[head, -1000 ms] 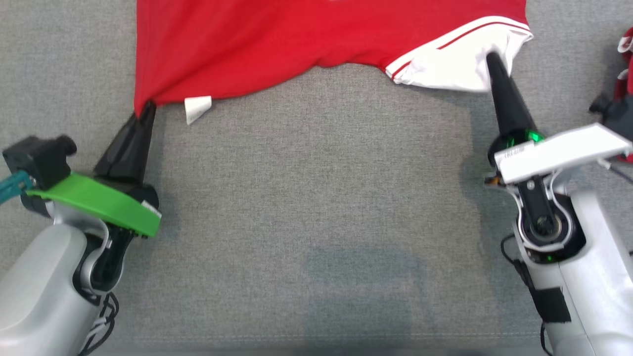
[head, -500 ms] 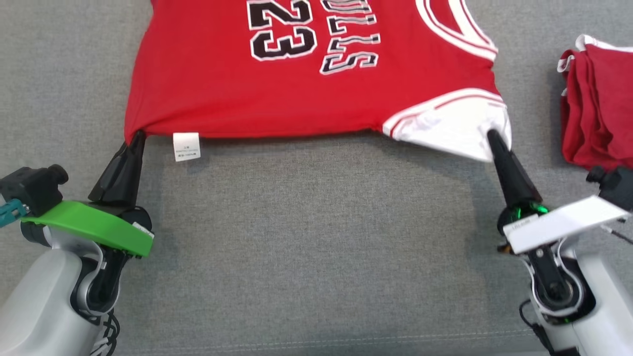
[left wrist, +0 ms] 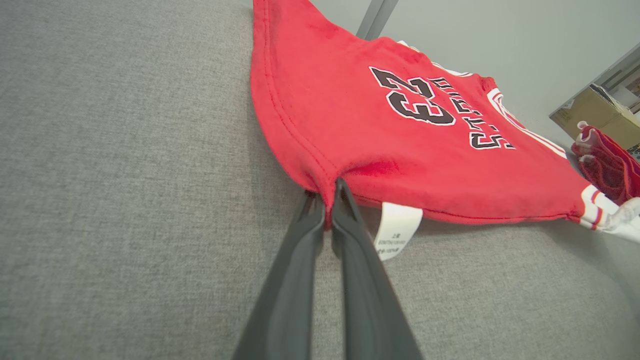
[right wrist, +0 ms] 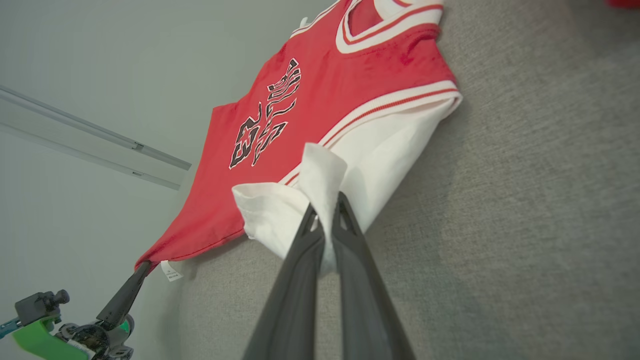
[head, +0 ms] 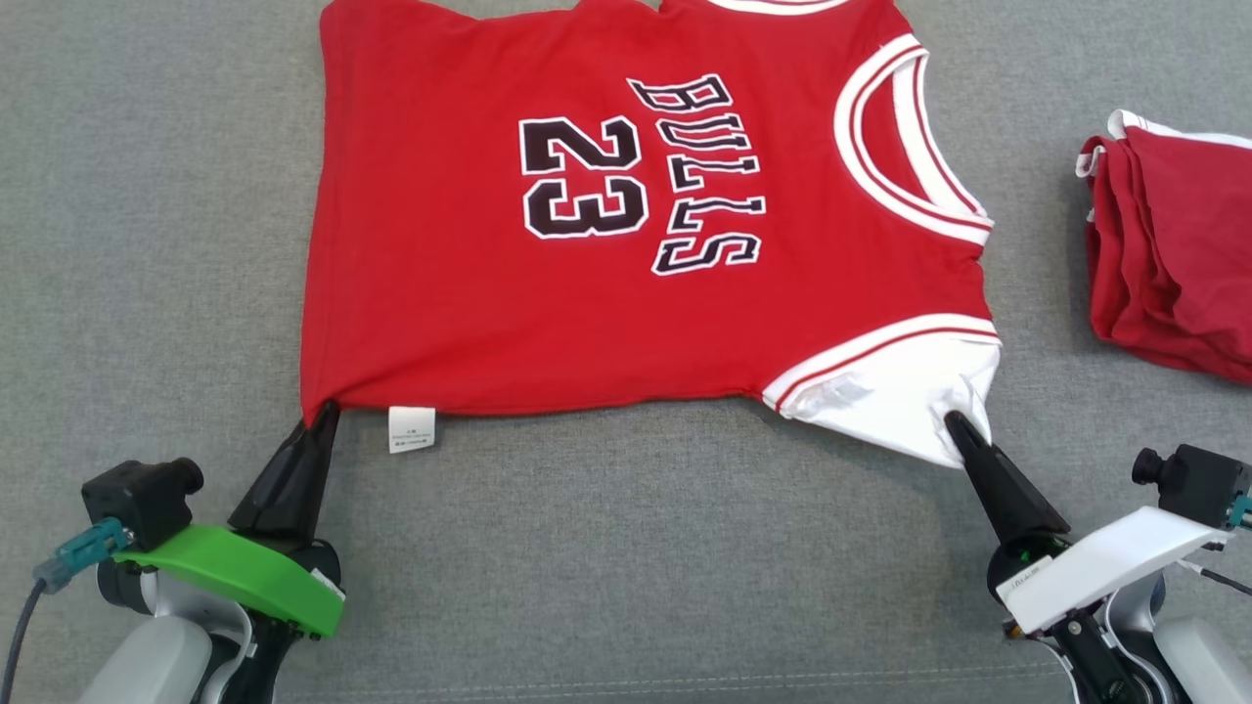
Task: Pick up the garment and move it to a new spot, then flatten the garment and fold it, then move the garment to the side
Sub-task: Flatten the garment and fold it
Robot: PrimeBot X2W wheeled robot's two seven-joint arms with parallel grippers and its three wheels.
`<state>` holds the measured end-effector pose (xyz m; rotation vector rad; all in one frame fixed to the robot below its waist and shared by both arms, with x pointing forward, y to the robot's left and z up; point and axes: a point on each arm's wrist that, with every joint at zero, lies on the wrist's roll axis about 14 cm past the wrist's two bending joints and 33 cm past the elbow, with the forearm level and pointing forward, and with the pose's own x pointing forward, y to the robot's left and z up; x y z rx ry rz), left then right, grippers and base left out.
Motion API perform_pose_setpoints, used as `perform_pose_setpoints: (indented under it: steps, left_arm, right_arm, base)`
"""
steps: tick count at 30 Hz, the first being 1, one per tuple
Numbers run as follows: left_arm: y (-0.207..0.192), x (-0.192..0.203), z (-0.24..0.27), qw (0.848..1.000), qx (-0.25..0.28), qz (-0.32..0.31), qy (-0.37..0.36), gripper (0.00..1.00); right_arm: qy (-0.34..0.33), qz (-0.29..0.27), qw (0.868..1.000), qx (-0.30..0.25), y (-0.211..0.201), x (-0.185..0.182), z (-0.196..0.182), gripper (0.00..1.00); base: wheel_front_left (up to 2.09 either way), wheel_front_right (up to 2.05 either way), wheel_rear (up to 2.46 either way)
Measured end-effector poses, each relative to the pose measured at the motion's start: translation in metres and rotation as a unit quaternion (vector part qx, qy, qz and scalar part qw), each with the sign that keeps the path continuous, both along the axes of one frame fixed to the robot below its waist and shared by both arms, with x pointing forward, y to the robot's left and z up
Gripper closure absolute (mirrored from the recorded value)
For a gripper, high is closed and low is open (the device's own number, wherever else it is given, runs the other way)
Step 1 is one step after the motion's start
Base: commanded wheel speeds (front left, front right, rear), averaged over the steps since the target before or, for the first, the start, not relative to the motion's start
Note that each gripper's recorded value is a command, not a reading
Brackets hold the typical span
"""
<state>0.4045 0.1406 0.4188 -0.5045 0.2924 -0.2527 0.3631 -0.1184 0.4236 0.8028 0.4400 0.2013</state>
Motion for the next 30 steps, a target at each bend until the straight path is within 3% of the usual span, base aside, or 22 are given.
perform_pose_setpoints:
  steps: [9,10,12,14,16,17,18,19,20,22,30]
  left_arm:
    - [0.003,-0.012,0.000,1.000,0.004,0.011,0.001,1.00]
    - [0.004,-0.014,-0.004,1.000,0.006,0.014,0.006,1.00]
    - [0.005,-0.019,-0.010,1.000,0.008,0.015,0.016,1.00]
    - [0.003,-0.024,-0.015,1.000,0.013,0.013,0.023,1.00]
    - [-0.004,-0.029,-0.020,0.999,0.007,0.013,0.033,0.86]
    - [-0.005,-0.029,-0.020,0.999,0.003,0.016,0.035,0.61]
    - [-0.008,-0.031,-0.021,0.999,-0.001,0.017,0.038,0.53]
    - [-0.010,-0.033,-0.022,0.999,-0.003,0.016,0.041,0.29]
    - [-0.011,-0.034,-0.022,0.999,-0.004,0.015,0.041,0.29]
    - [-0.009,-0.036,-0.024,0.999,-0.001,0.018,0.044,0.00]
    - [0.001,-0.043,-0.027,0.998,-0.003,0.041,0.052,0.00]
  right_arm:
    - [0.012,0.038,0.999,-0.027,0.009,-0.014,-0.009,1.00]
    - [0.014,0.042,0.998,-0.035,0.008,-0.015,-0.012,0.91]
    - [0.021,0.050,0.997,-0.053,0.006,-0.020,-0.019,0.85]
    - [0.030,0.055,0.996,-0.061,0.006,-0.025,-0.025,0.55]
    - [0.042,0.061,0.995,-0.073,0.006,-0.033,-0.033,0.22]
    - [0.043,0.061,0.994,-0.079,0.005,-0.034,-0.035,0.00]
    - [0.044,0.062,0.993,-0.084,0.004,-0.036,-0.037,0.00]
    - [0.043,0.064,0.993,-0.092,0.003,-0.037,-0.038,0.00]
    - [0.041,0.065,0.992,-0.098,0.003,-0.038,-0.038,0.00]
    - [0.033,0.073,0.991,-0.108,0.005,-0.040,-0.037,0.00]
    - [-0.015,0.054,0.987,-0.148,-0.010,-0.034,-0.023,0.00]
  base:
    - [0.00,0.00,0.00]
    - [0.00,0.00,0.00]
    - [0.00,0.00,0.00]
    - [0.00,0.00,0.00]
    - [0.00,0.00,0.00]
    - [0.00,0.00,0.00]
    - [0.00,0.00,0.00]
    - [0.00,0.00,0.00]
    - [0.00,0.00,0.00]
    - [0.00,0.00,0.00]
    - [0.00,0.00,0.00]
